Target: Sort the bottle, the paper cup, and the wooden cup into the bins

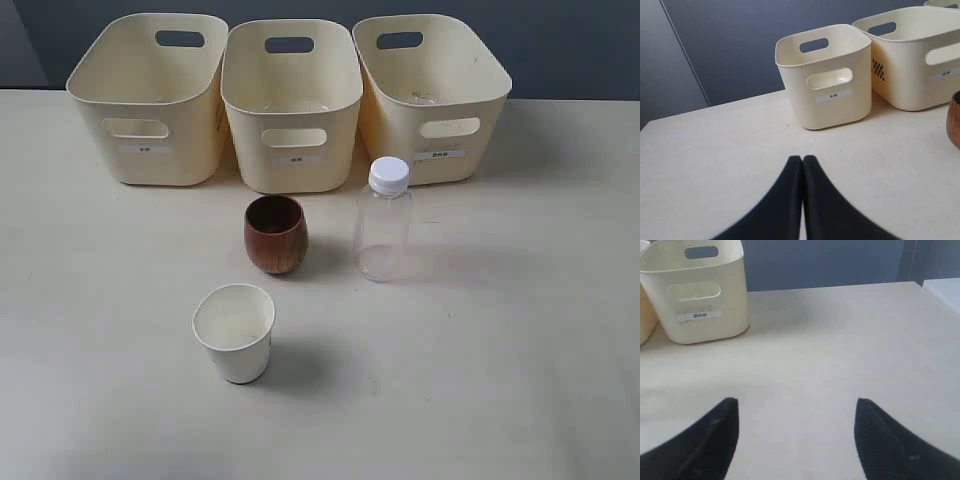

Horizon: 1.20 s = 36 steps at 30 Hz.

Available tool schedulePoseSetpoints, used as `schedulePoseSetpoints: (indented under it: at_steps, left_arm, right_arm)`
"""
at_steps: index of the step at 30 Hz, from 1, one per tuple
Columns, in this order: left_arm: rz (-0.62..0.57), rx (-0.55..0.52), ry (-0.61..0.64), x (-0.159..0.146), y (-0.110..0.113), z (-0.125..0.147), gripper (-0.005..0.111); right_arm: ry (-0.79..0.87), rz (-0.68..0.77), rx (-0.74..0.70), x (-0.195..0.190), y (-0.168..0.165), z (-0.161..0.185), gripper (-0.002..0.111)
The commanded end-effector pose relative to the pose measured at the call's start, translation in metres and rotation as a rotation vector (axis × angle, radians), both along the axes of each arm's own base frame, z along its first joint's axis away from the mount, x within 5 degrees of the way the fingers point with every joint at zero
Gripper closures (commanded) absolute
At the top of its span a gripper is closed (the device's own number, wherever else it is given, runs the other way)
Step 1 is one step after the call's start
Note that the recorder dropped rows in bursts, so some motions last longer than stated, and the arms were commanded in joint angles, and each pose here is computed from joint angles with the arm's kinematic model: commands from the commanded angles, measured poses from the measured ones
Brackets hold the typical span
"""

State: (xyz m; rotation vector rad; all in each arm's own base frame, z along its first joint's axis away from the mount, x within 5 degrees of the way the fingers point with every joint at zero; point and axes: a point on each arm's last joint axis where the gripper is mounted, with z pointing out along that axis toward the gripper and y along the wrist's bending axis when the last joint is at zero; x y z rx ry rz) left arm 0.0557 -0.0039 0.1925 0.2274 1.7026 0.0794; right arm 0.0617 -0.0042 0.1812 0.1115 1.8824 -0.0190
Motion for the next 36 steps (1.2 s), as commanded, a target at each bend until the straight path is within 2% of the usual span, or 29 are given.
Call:
schedulePoseSetpoints:
  at_steps: [1,12,19,24,27,36]
  left_arm:
    - [-0.007,-0.003,-0.009,0.0,0.0,0.0,0.107]
    - [-0.007,-0.003,-0.009,0.0,0.0,0.0,0.107]
    - [-0.007,-0.003,-0.009,0.0,0.0,0.0,0.107]
    - [-0.007,-0.003,-0.009,0.0,0.0,0.0,0.107]
    - [-0.007,-0.003,-0.009,0.0,0.0,0.0,0.107]
    - [-0.007,-0.003,-0.009,0.0,0.0,0.0,0.107]
  right_arm:
    - [-0.007,0.007,-0.009,0.0,0.0,0.0,0.045]
    - [-0.021,0.006,-0.01,0.001,0.0,0.001,0.045]
    - [-0.176,-0.001,-0.013,0.004,0.0,0.015,0.045]
    - [-0.332,-0.059,0.256,0.004,-0.002,0.027,0.045]
    - [-0.355,-0.087,0.383,0.004,-0.003,0.029,0.045]
    - [-0.359,-0.115,0.53,0.004,-0.003,0.028,0.045]
